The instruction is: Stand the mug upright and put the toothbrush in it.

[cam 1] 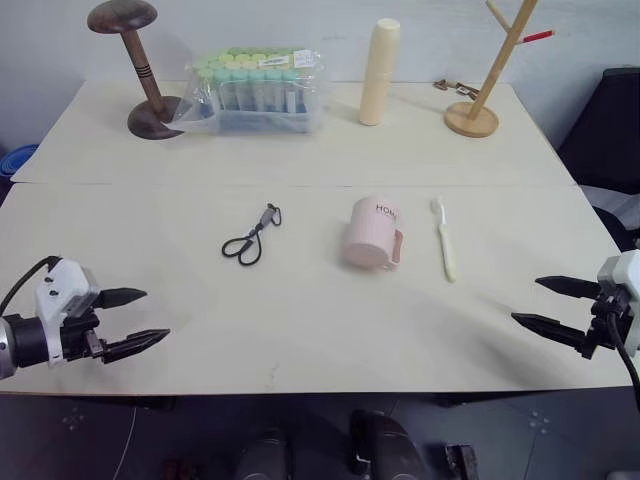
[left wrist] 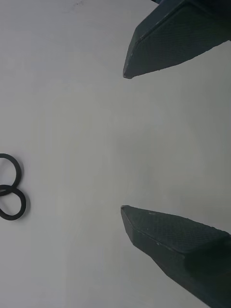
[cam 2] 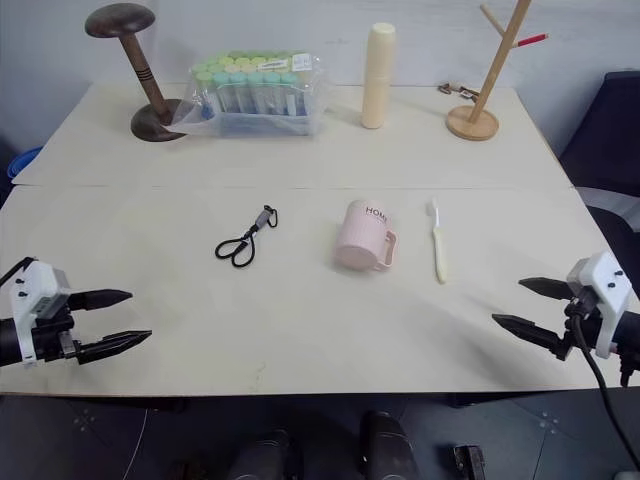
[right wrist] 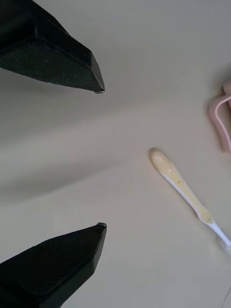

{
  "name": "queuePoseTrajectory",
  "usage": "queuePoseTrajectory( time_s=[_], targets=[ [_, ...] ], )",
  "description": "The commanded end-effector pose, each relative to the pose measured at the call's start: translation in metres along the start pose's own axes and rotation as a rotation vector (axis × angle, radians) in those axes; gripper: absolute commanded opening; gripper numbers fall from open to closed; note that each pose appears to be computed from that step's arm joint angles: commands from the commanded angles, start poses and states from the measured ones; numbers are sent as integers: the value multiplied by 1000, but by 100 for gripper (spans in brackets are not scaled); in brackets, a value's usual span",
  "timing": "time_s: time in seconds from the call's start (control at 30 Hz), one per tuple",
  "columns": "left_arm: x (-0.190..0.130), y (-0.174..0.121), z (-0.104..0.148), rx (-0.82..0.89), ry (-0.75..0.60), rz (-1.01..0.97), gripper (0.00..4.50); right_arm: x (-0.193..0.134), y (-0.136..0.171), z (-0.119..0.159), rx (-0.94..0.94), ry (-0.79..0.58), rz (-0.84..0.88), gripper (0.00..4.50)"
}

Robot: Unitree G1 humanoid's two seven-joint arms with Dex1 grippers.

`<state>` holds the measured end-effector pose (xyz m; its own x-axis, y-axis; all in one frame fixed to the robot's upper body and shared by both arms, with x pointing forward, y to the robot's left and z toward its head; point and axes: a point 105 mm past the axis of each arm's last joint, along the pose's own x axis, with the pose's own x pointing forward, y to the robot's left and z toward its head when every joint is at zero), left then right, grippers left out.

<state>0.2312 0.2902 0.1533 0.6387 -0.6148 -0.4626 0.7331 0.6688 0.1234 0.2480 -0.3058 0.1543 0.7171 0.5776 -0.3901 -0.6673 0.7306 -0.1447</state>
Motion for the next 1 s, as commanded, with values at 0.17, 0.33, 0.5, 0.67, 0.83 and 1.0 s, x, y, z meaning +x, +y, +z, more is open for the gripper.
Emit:
queuePoseTrajectory(
  time_s=[0.17, 0.33, 0.5, 0.67, 0.83, 1.0],
  targets=[
    [-1, 1, -1, 13, 9, 12, 448, -7, -1, 10, -30, -26, -26, 450],
    [-2, 1, -3, 11, 11, 16, 448, -7, -2, 9, -29, -24, -30, 450],
    [-3, 1, -7, 6, 12, 24, 448, -6, -2, 8, -26, -21, -30, 450],
    [-3, 1, -7, -6, 1, 25, 448, -4, -4, 9, -29, -25, -40, 450],
    [-2, 2, -6, -19, -22, 17, 448, -2, -2, 10, 2, -38, -38, 450],
    [2, 1, -5, -23, -31, 9, 448, -1, 3, 9, 37, -40, -26, 450]
  ],
)
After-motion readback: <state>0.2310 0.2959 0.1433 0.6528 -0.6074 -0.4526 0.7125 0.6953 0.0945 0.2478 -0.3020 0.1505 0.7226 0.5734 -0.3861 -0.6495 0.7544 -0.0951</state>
